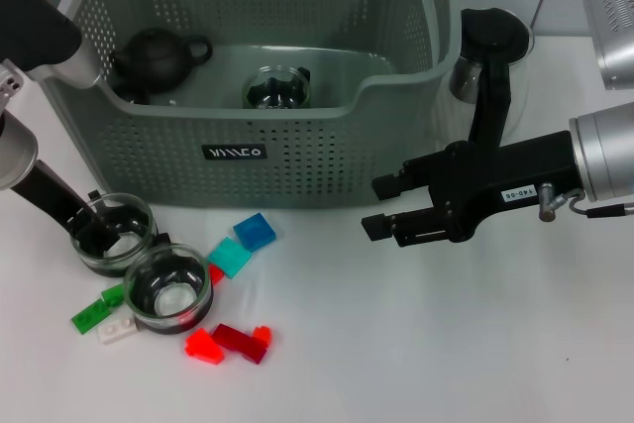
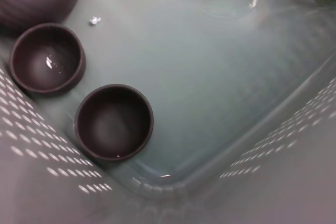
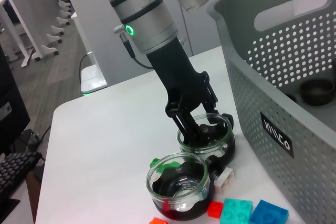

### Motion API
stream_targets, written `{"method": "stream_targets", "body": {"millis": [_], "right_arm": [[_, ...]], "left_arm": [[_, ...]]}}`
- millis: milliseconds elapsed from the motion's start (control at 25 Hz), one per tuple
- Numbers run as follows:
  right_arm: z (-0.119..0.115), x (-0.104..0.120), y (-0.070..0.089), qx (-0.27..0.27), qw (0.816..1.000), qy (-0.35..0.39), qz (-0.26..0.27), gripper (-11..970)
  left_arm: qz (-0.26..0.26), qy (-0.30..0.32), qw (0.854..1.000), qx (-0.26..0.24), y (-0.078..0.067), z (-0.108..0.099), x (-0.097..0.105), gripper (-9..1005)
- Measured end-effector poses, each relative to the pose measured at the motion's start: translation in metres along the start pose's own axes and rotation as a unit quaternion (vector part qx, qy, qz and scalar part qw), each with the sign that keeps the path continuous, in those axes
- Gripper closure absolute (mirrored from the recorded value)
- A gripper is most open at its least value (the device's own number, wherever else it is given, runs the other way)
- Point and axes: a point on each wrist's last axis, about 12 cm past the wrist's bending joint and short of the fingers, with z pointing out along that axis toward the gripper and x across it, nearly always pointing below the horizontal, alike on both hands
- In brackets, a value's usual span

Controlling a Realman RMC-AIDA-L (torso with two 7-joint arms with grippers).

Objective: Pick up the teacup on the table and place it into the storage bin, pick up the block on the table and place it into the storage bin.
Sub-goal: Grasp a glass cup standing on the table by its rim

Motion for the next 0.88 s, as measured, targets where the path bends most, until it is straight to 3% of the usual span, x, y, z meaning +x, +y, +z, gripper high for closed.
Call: {"method": "stream_targets", "body": {"millis": [480,880], "right_arm": [[0.0001,-0.0001,-0.0001,0.001,1.0,0.0,0.0,350],[-0.0004,0.0008,0.0005,-0.002,1.0,0.0,0.001,350]], "left_arm": [[0.011,0.0,1.0,0.001,-0.0037,0.0013,-0.0047,403],[0.011,-0.001,1.0,-0.003,-0.004,0.0,-0.0065,528]]}}
